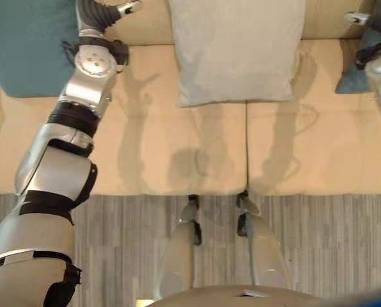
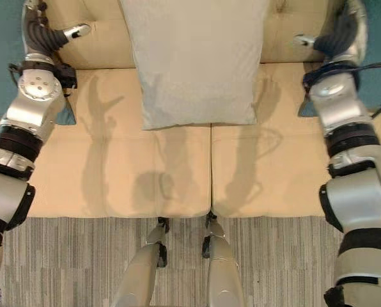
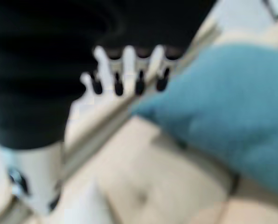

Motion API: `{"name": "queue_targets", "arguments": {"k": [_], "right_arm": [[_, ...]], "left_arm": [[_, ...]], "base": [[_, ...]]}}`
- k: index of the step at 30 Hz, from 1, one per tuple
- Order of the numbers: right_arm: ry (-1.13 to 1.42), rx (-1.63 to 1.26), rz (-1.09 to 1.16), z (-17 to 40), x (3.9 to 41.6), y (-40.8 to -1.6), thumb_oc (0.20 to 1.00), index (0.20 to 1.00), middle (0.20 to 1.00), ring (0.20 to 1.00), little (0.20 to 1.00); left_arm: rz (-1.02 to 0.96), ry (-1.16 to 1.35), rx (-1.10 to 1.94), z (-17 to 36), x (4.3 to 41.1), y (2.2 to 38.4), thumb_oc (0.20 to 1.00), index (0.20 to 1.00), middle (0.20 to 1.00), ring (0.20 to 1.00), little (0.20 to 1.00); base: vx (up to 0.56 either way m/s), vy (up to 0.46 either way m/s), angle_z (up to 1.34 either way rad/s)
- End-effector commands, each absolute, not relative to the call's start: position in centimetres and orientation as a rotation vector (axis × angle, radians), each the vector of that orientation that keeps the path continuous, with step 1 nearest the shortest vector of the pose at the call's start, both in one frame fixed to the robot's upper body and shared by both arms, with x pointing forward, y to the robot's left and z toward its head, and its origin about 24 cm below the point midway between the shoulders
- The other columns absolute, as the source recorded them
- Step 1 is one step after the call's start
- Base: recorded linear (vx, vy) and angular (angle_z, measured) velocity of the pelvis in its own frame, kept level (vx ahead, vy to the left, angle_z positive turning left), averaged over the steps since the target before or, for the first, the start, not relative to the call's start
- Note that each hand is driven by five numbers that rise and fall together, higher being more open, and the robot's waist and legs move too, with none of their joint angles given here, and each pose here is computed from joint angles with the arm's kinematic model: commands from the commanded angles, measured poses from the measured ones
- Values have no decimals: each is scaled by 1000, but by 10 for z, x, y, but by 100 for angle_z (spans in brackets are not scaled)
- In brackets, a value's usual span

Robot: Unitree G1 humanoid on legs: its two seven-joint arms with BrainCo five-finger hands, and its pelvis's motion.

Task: Pick up all the scattered cushions and arrange them neatly on the sofa.

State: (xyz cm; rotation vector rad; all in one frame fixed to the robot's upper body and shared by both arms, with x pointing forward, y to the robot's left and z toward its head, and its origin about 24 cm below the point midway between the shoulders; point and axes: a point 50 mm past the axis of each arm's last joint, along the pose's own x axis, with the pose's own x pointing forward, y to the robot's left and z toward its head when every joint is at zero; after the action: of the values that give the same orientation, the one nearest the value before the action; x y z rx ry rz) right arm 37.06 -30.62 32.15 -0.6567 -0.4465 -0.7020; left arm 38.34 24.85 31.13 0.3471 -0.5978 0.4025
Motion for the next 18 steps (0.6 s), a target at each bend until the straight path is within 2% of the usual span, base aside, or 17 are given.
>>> {"name": "queue_targets", "arguments": {"k": [1,5,7,10,11,13,14,17,18], "right_arm": [[-492,-662,-710,316,355,-325,1000,1000,1000,1000,1000],[-410,-691,-665,276,344,-339,1000,1000,1000,1000,1000],[-297,-697,-618,222,328,-350,1000,1000,1000,1000,1000],[-242,-691,-594,197,320,-351,1000,1000,1000,1000,1000],[-103,-694,-547,146,300,-355,1000,1000,1000,1000,1000],[-56,-705,-539,132,293,-358,1000,1000,1000,1000,1000],[60,-712,-489,94,278,-354,1000,1000,1000,1000,1000],[157,-734,-448,68,264,-352,1000,1000,1000,1000,1000],[271,-743,-410,37,249,-349,1000,1000,1000,1000,1000]], "left_arm": [[392,-668,327,311,370,262,1000,1000,1000,1000,1000],[350,-610,325,274,361,268,1000,1000,1000,1000,1000],[309,-533,344,231,345,274,1000,1000,1000,1000,1000],[298,-481,351,208,338,278,1000,1000,1000,1000,1000],[272,-327,352,155,318,284,1000,1000,1000,1000,1000],[264,-277,342,139,311,286,1000,1000,1000,1000,1000],[245,-154,341,101,292,288,1000,1000,1000,1000,1000],[242,-25,336,69,272,296,1000,1000,1000,1000,1000],[243,129,330,32,252,302,1000,1000,1000,1000,1000]], "base": [[62,17,2],[66,-2,3],[100,-15,-3],[73,-14,0],[93,-10,-2],[87,-6,-3],[53,2,-3],[31,14,-2],[0,0,0]]}}
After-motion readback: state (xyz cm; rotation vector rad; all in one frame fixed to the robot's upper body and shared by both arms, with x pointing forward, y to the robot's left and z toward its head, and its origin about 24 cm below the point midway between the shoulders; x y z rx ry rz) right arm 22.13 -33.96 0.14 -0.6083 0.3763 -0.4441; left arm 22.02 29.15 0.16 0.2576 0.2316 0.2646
